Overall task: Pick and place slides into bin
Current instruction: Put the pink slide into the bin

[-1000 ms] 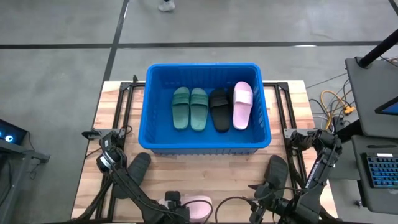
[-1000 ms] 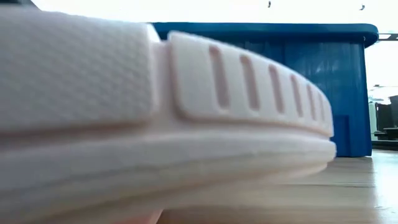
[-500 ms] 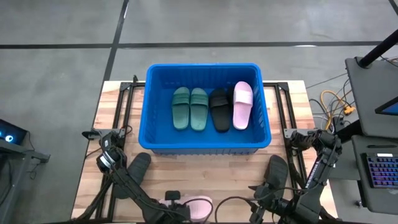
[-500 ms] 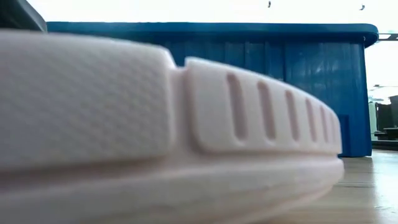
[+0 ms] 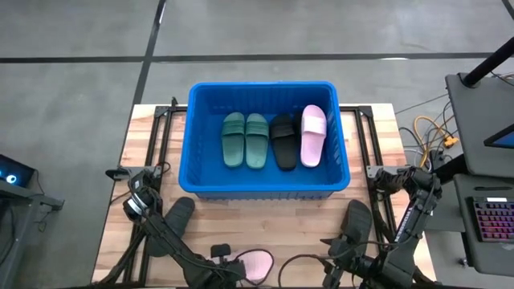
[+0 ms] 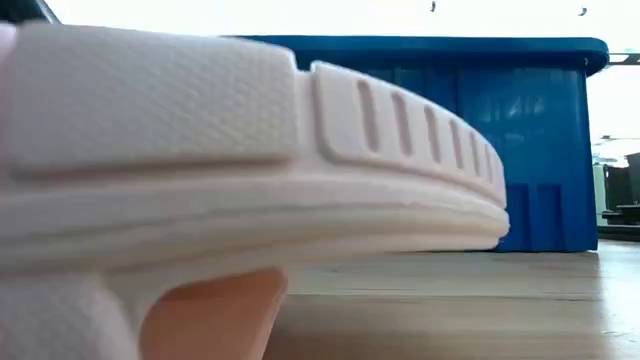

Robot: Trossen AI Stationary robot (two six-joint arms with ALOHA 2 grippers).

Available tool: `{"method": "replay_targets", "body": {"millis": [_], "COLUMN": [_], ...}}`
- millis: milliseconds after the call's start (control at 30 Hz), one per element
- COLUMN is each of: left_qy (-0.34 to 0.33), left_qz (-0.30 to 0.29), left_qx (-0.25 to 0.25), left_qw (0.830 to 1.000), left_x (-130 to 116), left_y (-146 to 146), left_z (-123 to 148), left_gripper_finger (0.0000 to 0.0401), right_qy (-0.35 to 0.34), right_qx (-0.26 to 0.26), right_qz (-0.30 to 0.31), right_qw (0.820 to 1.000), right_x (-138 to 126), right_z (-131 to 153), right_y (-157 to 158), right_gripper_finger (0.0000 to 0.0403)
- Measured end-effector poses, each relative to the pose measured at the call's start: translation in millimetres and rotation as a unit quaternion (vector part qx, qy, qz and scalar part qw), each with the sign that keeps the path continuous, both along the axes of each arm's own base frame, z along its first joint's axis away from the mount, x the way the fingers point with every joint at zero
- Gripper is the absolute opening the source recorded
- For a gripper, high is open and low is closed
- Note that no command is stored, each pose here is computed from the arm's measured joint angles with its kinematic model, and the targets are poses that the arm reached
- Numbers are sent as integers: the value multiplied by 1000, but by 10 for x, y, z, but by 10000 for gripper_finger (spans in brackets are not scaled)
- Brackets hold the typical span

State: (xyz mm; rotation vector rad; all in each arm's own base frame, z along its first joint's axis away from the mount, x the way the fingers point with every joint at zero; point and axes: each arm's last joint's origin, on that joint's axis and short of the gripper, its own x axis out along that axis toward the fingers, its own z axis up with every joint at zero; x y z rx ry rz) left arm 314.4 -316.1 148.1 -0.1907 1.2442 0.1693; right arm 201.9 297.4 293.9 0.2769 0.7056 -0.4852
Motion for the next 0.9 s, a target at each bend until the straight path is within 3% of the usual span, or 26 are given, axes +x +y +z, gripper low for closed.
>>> {"method": "replay_targets", "body": {"millis": [400,567,733,900], "left_qy": [-28,-85,-176,-268], "left_qz": [61,77,96,124], "left_qx": [-20,-75,-155,-213], "left_qw": [998,991,967,931], "left_x": [-237,-322,-375,-394], "left_y": [318,445,537,673], "left_z": [842,1301,1757,2145], "left_gripper_finger": [17,14,2,1], "right_qy": [-19,-22,-23,-27], "right_qx": [-23,-25,-37,-46], "right_qz": [32,57,81,92], "right_qw": [999,998,996,994], "right_x": [-70,-144,-193,-204], "right_z": [288,480,637,754], "right_y": [-73,-103,-107,-134], "right_gripper_finger": [219,219,219,219]}}
